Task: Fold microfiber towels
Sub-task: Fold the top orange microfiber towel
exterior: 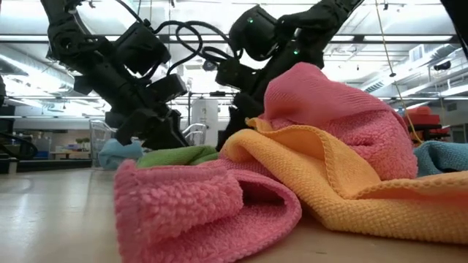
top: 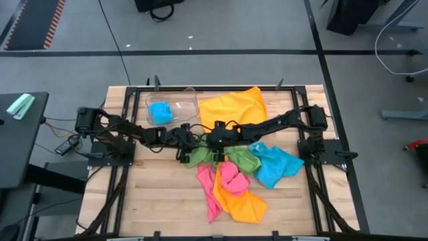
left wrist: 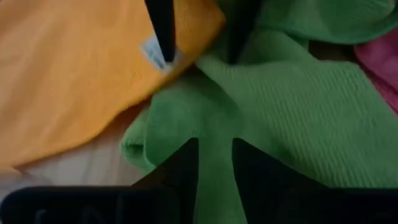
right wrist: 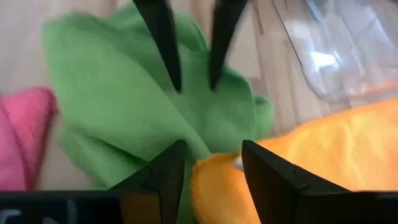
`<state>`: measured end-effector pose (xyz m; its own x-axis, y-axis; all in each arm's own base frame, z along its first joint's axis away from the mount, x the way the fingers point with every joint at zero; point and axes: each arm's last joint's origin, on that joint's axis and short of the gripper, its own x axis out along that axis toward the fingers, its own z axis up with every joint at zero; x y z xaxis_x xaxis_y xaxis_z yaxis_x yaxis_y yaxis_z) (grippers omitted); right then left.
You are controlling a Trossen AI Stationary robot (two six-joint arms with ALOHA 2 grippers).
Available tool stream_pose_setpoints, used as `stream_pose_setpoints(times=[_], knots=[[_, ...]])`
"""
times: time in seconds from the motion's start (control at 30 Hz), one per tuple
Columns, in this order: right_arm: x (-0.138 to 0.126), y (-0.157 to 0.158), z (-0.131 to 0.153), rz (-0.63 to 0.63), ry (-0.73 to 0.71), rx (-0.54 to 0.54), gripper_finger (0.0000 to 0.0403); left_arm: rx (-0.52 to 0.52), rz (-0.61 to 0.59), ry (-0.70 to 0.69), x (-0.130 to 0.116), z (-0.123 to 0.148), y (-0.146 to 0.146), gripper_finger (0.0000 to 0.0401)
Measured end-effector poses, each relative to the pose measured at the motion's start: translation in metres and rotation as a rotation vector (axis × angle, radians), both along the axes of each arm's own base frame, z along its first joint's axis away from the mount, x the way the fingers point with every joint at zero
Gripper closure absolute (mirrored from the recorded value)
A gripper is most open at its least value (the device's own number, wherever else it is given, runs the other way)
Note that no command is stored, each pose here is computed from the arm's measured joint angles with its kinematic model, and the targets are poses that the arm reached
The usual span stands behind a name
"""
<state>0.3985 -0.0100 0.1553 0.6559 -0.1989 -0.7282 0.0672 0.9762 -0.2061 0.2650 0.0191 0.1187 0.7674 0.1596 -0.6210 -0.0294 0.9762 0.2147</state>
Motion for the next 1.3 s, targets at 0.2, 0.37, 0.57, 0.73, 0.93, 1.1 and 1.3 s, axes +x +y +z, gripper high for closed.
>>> stream_pose_setpoints(times=[0.2, 0.37, 0.57, 0.73, 0.93, 1.1, 1.3], knots=[[-0.001, 0.002, 0.004, 0.029, -0.001, 0.005, 0.0235, 0.0, 0.0, -0.003, 0.0, 0.0, 0.0, 0.0297], [-0.003, 0.0, 0.009, 0.011, -0.004, 0.016, 0.0235, -0.001, 0.0, -0.006, 0.0, 0.001, 0.0, 0.0303], [-0.007, -0.004, 0.015, -0.013, 0.002, 0.03, 0.0235, -0.001, 0.0, -0.007, 0.0, 0.001, 0.0, 0.031], [-0.009, -0.005, 0.013, -0.018, 0.027, 0.031, 0.0238, -0.001, 0.0, -0.006, 0.0, 0.001, 0.0, 0.0315], [-0.009, -0.004, 0.013, -0.012, 0.029, 0.036, 0.027, -0.001, 0.0, -0.006, 0.0, 0.001, 0.0, 0.0315], [-0.009, -0.003, 0.013, -0.005, 0.025, 0.086, 0.0297, -0.001, 0.0, -0.007, 0.0, 0.001, 0.0, 0.0318], [-0.01, -0.002, 0.01, -0.011, 0.028, 0.121, 0.0298, -0.007, 0.004, -0.007, 0.0, 0.001, 0.0, 0.0323]])
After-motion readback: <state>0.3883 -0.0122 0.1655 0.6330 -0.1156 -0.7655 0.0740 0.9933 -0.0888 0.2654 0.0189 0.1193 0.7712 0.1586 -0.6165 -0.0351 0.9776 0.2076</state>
